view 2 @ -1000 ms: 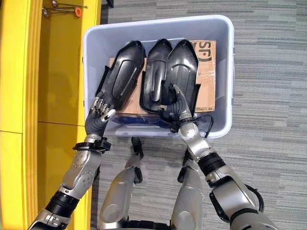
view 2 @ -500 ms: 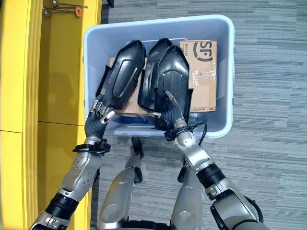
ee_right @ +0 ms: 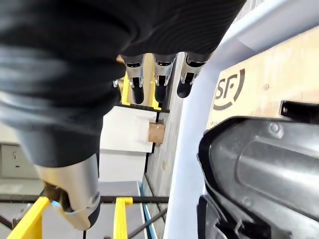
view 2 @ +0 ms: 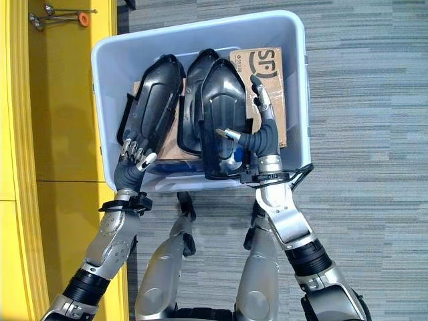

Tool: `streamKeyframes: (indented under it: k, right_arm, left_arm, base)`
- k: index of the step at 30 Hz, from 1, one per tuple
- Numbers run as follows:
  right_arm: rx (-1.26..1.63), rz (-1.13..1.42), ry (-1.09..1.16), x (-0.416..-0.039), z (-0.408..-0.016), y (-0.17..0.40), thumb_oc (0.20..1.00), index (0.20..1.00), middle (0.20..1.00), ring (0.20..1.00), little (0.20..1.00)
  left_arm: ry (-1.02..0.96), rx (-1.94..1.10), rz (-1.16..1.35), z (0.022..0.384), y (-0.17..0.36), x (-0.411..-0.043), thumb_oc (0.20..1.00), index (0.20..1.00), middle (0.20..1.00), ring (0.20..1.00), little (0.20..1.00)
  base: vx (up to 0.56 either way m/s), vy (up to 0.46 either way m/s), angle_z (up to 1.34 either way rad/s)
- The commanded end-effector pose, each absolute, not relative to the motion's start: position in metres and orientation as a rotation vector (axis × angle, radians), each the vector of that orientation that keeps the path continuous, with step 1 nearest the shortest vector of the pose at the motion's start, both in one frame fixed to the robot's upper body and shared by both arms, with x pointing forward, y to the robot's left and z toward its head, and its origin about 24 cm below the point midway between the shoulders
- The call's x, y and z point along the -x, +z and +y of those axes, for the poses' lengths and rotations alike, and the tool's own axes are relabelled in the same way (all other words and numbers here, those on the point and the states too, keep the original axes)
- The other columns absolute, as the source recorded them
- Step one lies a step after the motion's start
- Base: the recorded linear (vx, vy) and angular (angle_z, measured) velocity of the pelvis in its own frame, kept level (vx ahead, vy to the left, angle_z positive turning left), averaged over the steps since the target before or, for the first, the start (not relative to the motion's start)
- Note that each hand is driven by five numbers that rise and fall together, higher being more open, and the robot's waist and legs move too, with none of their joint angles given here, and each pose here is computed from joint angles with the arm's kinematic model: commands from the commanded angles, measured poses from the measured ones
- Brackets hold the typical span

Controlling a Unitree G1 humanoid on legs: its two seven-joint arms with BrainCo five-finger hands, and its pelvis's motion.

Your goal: Move parts from the plastic box to the shelf.

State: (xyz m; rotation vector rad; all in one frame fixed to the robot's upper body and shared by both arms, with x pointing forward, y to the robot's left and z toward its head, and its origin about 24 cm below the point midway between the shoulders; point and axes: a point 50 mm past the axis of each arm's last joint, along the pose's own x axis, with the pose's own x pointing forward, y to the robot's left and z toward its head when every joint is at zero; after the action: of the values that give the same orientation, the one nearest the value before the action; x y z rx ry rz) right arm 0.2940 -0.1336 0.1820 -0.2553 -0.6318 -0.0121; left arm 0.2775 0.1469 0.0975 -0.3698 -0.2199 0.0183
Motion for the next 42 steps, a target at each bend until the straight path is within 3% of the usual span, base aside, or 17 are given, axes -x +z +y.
streamKeyframes:
  k: [1,6,13,42]
  right_arm:
    - [0.226,-0.840,-0.049,-0.279,-0.132,0.213,1.000,1.000,1.000,1.000,1.000]
    - [0.406,-0.801,-0.227,-0.288,-0.146,0.200,1.000,1.000,1.000,1.000,1.000]
    - [0.469,-0.661,-0.305,-0.304,-0.157,0.175,1.000,1.000,1.000,1.000,1.000]
    - [0.499,-0.185,-0.295,-0.370,-0.152,0.112,1.000,1.000,1.000,1.000,1.000]
  left_arm:
    - [0.008,0.350,-0.358,0.152,0.124,-0.271,1.000,1.000,1.000,1.000,1.000]
    - [0.016,0.336,-0.379,0.150,0.127,-0.271,1.000,1.000,1.000,1.000,1.000]
    - [0.021,0.346,-0.376,0.148,0.126,-0.272,1.000,1.000,1.000,1.000,1.000]
    - [-0.041,0.394,-0.336,0.140,0.119,-0.270,1.000,1.000,1.000,1.000,1.000]
  base:
    - [0.00,0.000,0.00]
    - [0.00,-0.005,-0.03]
    - [0.02,-0.003,0.01]
    - [0.00,0.000,0.01]
